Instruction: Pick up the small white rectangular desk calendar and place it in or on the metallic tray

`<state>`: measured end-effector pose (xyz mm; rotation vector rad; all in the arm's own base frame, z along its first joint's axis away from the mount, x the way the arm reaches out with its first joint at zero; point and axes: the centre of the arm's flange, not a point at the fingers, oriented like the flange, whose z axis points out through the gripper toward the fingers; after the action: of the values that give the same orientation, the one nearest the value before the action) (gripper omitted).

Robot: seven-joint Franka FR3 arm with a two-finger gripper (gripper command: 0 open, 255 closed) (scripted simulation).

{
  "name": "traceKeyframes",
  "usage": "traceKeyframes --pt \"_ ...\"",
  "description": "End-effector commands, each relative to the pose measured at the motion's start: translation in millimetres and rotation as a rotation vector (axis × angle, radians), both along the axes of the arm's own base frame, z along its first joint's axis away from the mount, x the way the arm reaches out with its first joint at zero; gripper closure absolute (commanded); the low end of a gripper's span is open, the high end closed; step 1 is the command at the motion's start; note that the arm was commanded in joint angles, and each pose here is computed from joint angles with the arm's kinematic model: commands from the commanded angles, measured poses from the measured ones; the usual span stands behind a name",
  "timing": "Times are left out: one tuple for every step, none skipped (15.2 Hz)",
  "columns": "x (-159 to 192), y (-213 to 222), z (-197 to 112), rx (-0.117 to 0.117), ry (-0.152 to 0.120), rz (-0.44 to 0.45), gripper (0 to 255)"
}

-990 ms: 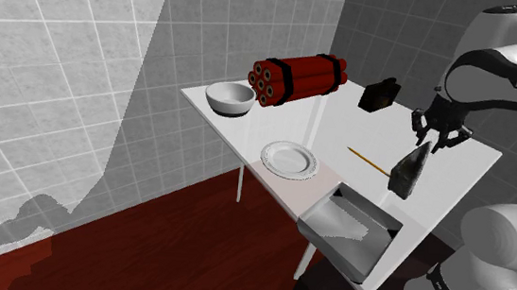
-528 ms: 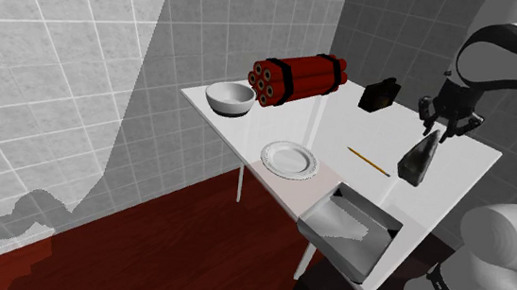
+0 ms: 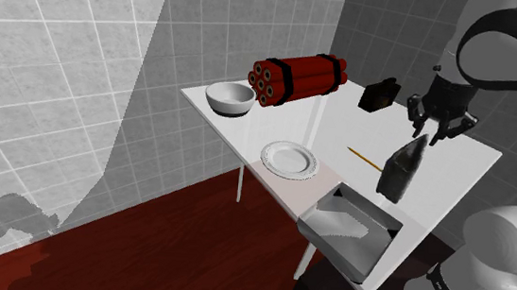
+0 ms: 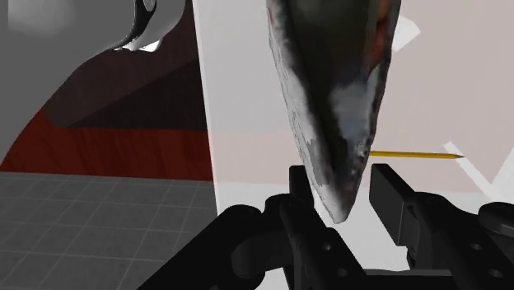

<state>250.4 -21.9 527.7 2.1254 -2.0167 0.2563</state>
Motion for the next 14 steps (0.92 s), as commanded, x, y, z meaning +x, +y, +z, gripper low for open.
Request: traceKeyframes --pt "1.2 30.8 4.4 0.000 0.001 0.000 255" --pt "1.4 43.8 6.5 0.000 0.001 0.000 255" --pt "1.5 56.8 8.7 0.000 0.001 0.000 255" --pt "1.6 69.8 10.9 0.000 0.001 0.000 255" --pt "1.7 82.9 13.0 0.000 0.001 0.000 255" --pt "1.9 95.9 15.2 0.000 0.001 0.000 255" --pt "2.0 108.9 17.3 0.000 0.001 0.000 255" --pt "2.1 121.9 19.5 0.000 0.001 0.000 255" --pt "2.2 135.0 21.6 0.000 0.001 0.000 255" --pt "2.4 148.0 23.8 0.000 0.001 0.000 255" --pt "2.5 161.0 25.9 0.000 0.001 0.000 255" --pt "2.6 174.0 28.1 0.000 0.001 0.000 255" --pt "2.8 187.1 30.2 0.000 0.001 0.000 255" --pt "2.9 200.1 32.4 0.000 0.001 0.000 255"
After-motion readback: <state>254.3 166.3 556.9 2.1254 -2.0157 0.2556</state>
